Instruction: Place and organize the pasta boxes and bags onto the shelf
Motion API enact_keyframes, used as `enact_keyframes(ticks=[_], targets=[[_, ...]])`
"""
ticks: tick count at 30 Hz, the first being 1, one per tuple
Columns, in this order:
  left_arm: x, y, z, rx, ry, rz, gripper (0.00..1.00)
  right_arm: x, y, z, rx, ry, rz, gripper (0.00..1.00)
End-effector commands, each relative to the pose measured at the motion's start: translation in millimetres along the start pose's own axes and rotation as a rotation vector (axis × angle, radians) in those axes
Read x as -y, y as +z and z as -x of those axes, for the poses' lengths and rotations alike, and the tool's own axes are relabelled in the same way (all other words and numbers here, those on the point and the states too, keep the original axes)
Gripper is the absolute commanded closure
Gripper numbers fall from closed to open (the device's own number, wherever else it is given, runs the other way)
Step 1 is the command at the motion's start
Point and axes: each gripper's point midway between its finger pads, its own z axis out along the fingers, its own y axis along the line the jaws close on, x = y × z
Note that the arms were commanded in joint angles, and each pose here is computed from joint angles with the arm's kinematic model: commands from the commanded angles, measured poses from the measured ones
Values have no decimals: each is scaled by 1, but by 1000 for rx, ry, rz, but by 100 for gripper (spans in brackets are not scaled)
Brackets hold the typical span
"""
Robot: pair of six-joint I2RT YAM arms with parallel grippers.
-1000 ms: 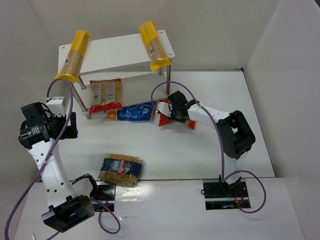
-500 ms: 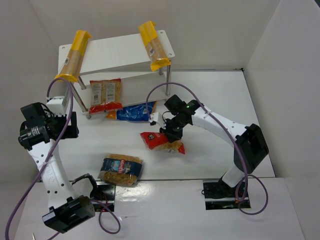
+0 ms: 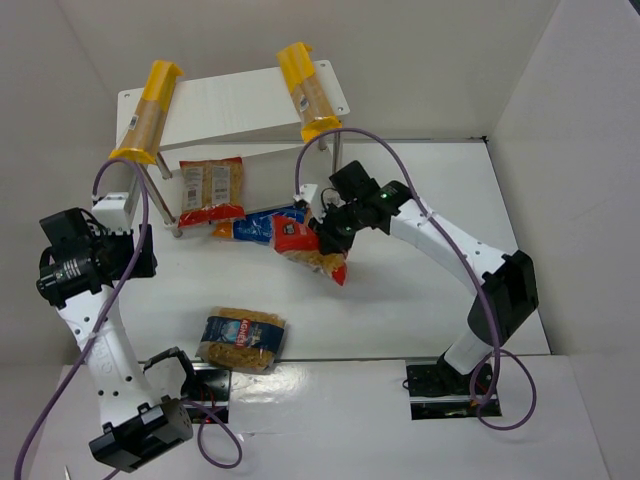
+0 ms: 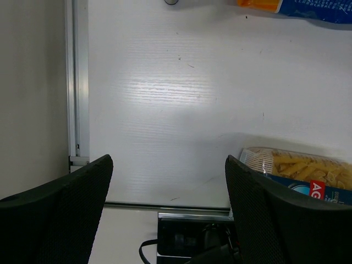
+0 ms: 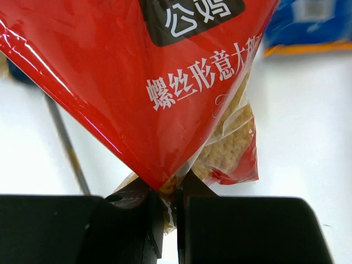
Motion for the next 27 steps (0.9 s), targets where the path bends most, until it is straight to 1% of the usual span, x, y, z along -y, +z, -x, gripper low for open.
enact_keyframes(ticks=[1, 4, 6, 8, 9, 11, 12, 14, 15, 16, 18, 19, 22, 23, 25, 27], targets=[[0, -10, 10, 47, 26, 5, 12, 23, -39, 90, 283, -39, -140, 100], [1, -10, 8, 47, 26, 5, 12, 38, -40, 102, 295, -22, -242, 100], [-1, -10, 7, 43, 26, 14, 12, 41, -30, 104, 263, -34, -314, 100], [-1, -10, 7, 43, 26, 14, 12, 43, -26, 112, 264, -51, -383, 100], [-1, -10, 7, 43, 26, 14, 12, 44, -21, 113, 244, -61, -446, 100], [-1, -10, 7, 43, 26, 14, 12, 45, -19, 122, 255, -84, -515, 100], [-2, -10, 7, 40, 26, 23, 12, 47, -14, 120, 231, -87, -581, 100], [-3, -14, 7, 53, 30, 38, 12, 53, -19, 132, 263, -86, -698, 100], [-3, -14, 7, 53, 30, 38, 12, 55, -17, 133, 263, -85, -727, 100], [-3, -14, 7, 53, 30, 38, 12, 61, -20, 133, 255, -82, -792, 100], [-2, -14, 4, 53, 31, 38, 12, 61, -27, 148, 302, -74, -856, 100], [-1, -17, 5, 63, 33, 41, 12, 64, -28, 148, 296, -64, -912, 100], [-2, -19, 5, 67, 36, 53, 12, 69, -38, 159, 332, -66, -1015, 100], [-2, -19, 5, 68, 36, 53, 12, 70, -34, 155, 317, -66, -1054, 100], [-2, -19, 5, 68, 36, 53, 12, 72, -35, 159, 333, -71, -1102, 100], [-4, -19, 4, 67, 29, 60, 12, 79, -31, 154, 312, -73, -1150, 100]])
